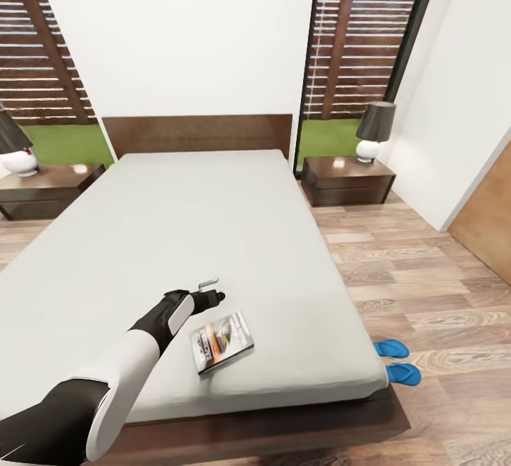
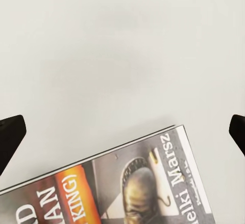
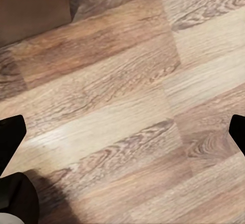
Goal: In the bedroom, move the book from the bed onto either nightstand, and place the two sandals side by side next to the bed.
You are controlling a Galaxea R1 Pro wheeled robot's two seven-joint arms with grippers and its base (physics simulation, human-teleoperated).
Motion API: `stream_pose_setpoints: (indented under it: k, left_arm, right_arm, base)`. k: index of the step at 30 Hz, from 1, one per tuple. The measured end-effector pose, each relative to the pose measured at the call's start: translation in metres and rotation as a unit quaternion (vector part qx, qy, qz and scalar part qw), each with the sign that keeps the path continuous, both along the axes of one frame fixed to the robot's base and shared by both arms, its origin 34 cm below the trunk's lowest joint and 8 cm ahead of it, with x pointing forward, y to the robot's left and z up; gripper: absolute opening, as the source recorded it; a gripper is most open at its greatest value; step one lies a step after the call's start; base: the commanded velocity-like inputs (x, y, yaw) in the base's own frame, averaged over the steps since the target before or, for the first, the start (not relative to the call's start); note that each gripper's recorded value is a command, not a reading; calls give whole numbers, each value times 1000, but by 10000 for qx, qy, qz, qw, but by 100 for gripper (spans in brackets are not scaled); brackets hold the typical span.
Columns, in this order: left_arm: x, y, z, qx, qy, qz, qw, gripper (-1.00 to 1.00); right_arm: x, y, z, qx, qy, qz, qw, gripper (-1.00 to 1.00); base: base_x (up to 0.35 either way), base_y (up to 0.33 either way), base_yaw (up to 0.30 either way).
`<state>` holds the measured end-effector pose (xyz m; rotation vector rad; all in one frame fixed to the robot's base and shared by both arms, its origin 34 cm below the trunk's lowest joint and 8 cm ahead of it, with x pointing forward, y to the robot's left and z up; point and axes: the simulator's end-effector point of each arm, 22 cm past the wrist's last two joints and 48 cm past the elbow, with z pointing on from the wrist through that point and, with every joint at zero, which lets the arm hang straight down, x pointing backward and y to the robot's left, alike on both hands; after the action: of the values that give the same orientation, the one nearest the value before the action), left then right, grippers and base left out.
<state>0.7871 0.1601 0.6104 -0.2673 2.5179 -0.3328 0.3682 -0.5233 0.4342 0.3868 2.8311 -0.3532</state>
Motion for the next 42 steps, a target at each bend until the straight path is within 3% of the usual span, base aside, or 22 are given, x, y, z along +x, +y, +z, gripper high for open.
stream_pose_setpoints:
  k: [29, 42]
  left_arm:
    - [-5, 0, -43, -7, -6, -3, 10000, 100]
    - [-5, 0, -43, -7, -6, -3, 10000, 100]
  right_arm:
    - [-5, 0, -44, 0, -4, 0, 10000, 100]
    - [-5, 0, -44, 1, -4, 0, 10000, 100]
  base:
    - [0, 0, 0]
    - [0, 0, 0]
